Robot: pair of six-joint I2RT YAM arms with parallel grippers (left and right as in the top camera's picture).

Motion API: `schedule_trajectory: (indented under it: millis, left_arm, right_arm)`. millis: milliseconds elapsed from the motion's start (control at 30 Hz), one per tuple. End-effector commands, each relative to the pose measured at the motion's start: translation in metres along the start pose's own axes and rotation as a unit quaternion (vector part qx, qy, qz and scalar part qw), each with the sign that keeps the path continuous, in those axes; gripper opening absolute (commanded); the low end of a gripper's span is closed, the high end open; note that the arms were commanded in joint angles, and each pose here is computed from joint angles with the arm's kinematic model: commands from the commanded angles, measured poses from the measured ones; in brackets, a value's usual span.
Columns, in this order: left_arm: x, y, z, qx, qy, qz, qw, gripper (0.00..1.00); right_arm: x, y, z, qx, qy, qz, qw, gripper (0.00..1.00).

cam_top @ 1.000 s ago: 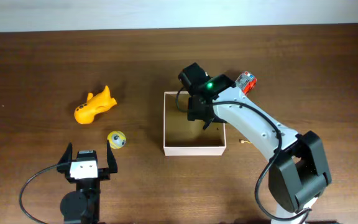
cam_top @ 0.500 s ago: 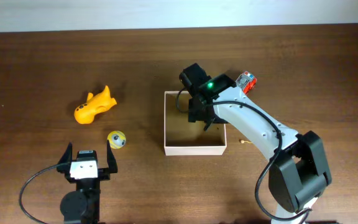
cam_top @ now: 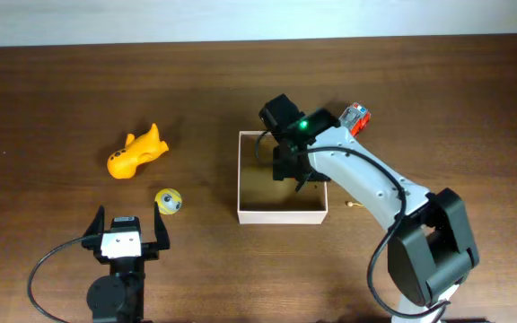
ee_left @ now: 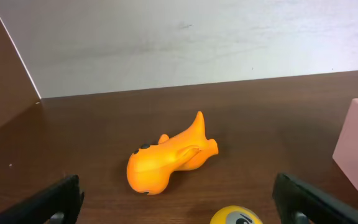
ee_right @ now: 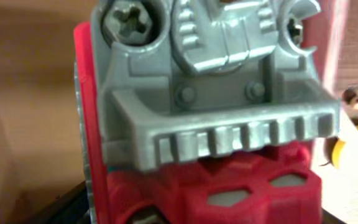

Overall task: Pack container
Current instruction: 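Lower the truck into the box and open the right gripper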

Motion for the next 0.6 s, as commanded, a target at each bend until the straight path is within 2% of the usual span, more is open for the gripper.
schedule_trajectory:
  millis: [0, 400, 567]
  left_arm:
    - [0.000, 0.000, 0.000, -0.001, -0.001, -0.005, 1.000, 0.99]
    - [0.000, 0.000, 0.000, -0.001, -0.001, -0.004, 1.000, 0.99]
    - [0.000, 0.000, 0.000, -0.001, -0.002, -0.004, 1.000, 0.99]
  right_arm:
    - [-0.007, -0.004, -0.011, -0.007, 0.013, -0.001, 1.000, 0.70]
    - [-0.011, -0.003, -0.036, -0.005, 0.001, -0.003, 1.000, 0.70]
    - [-0.011, -0.003, -0.037, -0.008, -0.001, -0.003, 1.000, 0.77]
Point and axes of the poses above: each gripper's point midway between its finger pads, its own z axis back along the fingers, its own y axis along the line the jaws close on, x = y × z, the point moved 9 cm from there along z, back along the fingers, and after that the axes turned 9 degrees about z, right-handed, at the moved point
